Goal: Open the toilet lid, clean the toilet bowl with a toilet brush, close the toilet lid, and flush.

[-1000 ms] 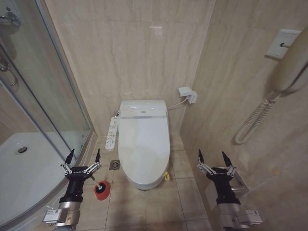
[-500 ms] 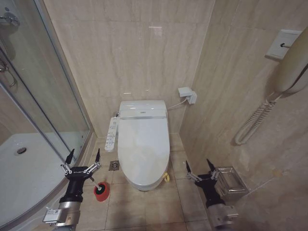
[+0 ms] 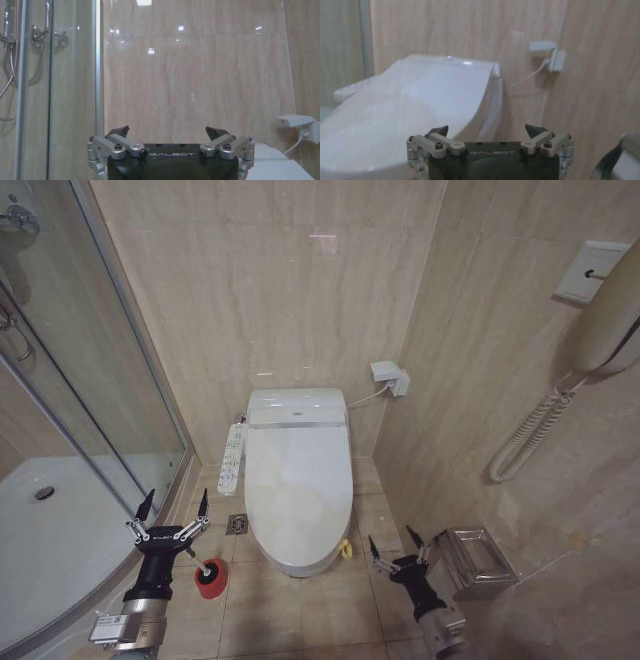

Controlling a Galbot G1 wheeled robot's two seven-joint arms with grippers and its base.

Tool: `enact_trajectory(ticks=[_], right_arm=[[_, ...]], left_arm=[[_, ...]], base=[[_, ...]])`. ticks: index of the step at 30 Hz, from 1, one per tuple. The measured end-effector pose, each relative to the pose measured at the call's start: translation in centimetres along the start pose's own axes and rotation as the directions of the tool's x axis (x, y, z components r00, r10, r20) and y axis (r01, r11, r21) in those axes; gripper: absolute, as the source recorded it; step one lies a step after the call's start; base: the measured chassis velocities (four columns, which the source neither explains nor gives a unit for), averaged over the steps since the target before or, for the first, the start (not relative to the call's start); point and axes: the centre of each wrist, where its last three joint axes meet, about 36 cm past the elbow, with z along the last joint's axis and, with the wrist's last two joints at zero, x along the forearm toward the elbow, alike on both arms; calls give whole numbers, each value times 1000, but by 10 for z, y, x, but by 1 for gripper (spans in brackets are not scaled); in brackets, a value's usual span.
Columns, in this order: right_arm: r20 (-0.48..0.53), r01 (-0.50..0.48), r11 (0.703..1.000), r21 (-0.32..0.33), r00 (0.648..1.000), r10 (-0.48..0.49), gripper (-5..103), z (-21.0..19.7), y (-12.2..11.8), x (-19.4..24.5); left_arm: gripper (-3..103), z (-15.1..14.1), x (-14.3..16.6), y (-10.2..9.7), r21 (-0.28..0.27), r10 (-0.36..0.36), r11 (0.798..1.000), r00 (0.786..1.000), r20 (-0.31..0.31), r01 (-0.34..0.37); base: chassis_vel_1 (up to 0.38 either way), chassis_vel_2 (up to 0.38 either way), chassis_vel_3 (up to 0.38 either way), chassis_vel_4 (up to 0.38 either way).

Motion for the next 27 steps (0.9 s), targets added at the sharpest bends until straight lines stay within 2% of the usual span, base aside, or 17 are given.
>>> enact_trajectory(ticks=[8,14,27], right_arm=[[-60,51,999,15,997,-50,100,40,12,-16],[-78,84,996,21,994,-82,100,51,22,-29],[-135,143,987,76,982,-132,100,75,19,-36]], left_arm=[[100,0,0,0,0,0,1000,1000,0,0],[100,0,0,0,0,0,1000,1000,0,0],[100,0,0,0,0,0,1000,1000,0,0]], base=[[0,0,0,0],[0,0,0,0],[0,0,0,0]])
